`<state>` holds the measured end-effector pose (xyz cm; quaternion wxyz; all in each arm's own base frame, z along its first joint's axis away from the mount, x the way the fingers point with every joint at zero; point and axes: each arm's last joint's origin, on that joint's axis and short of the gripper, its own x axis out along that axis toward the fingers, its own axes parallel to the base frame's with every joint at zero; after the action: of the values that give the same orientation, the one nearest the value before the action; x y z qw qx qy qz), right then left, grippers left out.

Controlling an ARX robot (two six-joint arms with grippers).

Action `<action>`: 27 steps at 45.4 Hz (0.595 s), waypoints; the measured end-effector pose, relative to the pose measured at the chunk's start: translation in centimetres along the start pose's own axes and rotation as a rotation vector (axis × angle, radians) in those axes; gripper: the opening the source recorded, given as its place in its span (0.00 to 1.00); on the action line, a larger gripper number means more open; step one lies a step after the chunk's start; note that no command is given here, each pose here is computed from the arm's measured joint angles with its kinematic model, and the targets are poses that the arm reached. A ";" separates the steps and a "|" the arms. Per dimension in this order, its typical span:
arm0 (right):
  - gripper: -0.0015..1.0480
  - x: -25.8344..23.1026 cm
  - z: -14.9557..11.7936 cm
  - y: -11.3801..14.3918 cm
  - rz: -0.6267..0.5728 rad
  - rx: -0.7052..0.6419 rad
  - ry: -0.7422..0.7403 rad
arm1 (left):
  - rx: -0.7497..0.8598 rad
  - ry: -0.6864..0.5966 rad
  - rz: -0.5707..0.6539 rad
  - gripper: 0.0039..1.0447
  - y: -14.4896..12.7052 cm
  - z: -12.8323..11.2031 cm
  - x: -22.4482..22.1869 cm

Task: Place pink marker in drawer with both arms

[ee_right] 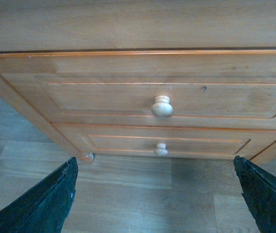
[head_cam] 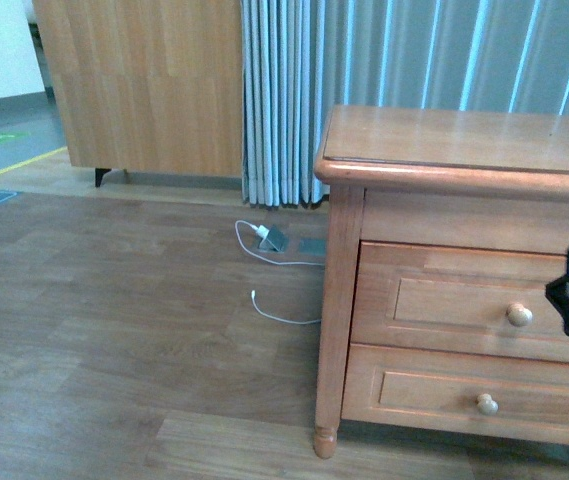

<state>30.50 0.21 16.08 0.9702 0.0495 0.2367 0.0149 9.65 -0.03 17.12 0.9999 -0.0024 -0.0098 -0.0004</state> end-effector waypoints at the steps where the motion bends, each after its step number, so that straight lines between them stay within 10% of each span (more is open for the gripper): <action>1: 0.92 -0.6 0.0 -0.1 0.005 0.003 -0.001 | 0.000 0.000 0.000 0.94 0.0 0.0 0.0; 27: 0.92 -14.1 -2.1 -3.6 0.041 0.048 -0.136 | 0.000 0.000 0.000 0.94 0.0 0.0 0.0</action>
<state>17.08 -3.94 20.29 0.9821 0.0784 0.1694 0.0255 9.65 -0.03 17.12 0.9999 -0.0024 -0.0098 -0.0004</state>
